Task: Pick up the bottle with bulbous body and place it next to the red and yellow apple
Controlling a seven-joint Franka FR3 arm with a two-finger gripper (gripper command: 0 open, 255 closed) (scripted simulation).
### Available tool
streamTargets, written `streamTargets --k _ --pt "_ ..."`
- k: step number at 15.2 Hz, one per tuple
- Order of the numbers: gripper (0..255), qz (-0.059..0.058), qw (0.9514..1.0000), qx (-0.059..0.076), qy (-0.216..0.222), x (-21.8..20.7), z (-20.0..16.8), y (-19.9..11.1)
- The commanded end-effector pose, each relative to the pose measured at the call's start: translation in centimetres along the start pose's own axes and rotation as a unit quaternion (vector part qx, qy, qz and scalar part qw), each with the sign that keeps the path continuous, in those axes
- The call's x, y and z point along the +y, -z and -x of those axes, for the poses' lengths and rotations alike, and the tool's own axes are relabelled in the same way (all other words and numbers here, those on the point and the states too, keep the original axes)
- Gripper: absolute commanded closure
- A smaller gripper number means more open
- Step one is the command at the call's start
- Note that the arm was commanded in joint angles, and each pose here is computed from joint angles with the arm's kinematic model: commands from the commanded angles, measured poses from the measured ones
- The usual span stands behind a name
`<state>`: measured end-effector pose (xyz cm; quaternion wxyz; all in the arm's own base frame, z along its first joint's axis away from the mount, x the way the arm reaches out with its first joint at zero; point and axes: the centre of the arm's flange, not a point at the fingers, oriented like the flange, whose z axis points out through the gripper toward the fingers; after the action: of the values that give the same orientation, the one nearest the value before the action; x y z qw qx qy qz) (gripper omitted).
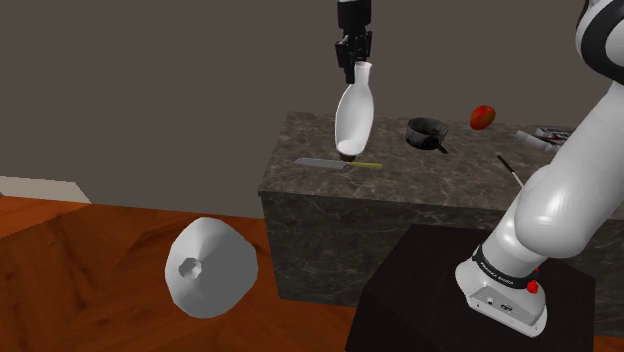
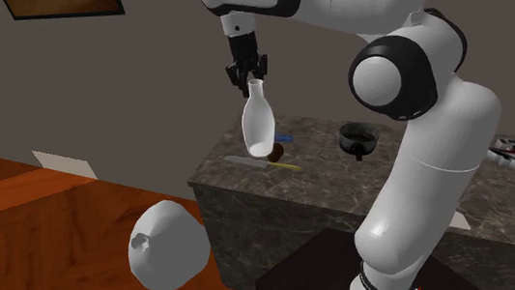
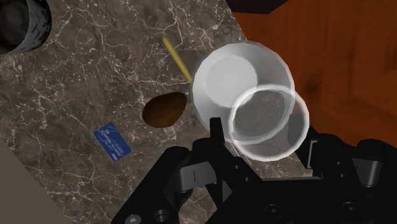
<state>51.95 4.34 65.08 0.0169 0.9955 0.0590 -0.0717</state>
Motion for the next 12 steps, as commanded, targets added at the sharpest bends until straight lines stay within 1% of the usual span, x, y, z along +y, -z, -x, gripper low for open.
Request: streamTargets --k 1,8,12 --pt "255 0.0 1.0 0.0 0.0 0.1 0.2 1.0" --pt "255 0.0 1.0 0.0 0.0 0.2 0.7 4.4" --pt "255 0.0 1.0 0.0 0.0 4.8 3.2 4.0"
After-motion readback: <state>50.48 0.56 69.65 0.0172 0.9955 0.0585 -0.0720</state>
